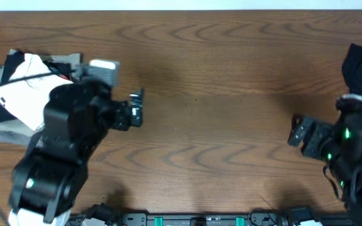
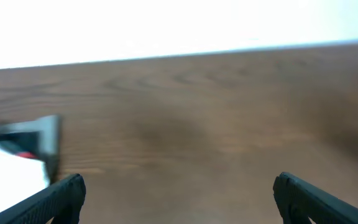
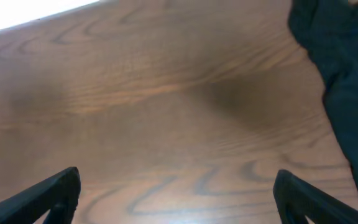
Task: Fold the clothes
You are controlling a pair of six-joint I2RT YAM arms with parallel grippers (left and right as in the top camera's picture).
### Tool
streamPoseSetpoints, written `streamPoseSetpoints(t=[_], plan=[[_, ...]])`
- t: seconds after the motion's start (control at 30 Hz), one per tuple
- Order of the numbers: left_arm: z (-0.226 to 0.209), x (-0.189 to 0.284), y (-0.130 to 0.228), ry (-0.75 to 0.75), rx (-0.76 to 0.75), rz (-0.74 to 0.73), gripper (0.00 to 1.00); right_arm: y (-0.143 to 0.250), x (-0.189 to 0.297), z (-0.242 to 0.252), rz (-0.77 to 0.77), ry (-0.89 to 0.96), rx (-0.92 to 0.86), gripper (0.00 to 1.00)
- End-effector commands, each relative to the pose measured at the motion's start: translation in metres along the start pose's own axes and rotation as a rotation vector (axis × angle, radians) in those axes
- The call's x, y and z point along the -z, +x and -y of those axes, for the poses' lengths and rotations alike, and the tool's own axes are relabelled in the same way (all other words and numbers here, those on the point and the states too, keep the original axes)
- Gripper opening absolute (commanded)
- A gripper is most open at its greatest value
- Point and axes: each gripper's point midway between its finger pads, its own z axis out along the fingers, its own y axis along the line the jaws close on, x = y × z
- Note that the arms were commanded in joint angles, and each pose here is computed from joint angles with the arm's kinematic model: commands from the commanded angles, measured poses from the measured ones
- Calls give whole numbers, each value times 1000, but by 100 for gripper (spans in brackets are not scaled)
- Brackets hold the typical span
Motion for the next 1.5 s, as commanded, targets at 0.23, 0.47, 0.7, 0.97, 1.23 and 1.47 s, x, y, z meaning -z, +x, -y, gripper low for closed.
streamPoseSetpoints(t=[0.23, 0.47, 0.7, 0.97, 1.23, 1.47], plan=[[-24, 15, -9, -137, 60, 63, 98, -3, -8, 14, 140, 41, -53, 99], [-25, 7, -1, -145, 53, 17, 98, -1, -8, 15, 136, 43, -52, 99], [-25, 3, 4, -150, 49, -12, 98, 4, -9, 14, 112, 36, -65, 99], [-25, 2, 5, -150, 49, -14, 98, 4, -9, 14, 110, 37, -65, 99], [-25, 2, 5, -150, 49, -14, 98, 5, -9, 14, 108, 38, -64, 99], [-25, 2, 5, -150, 49, -14, 98, 13, -6, 31, 133, 75, -90, 99]])
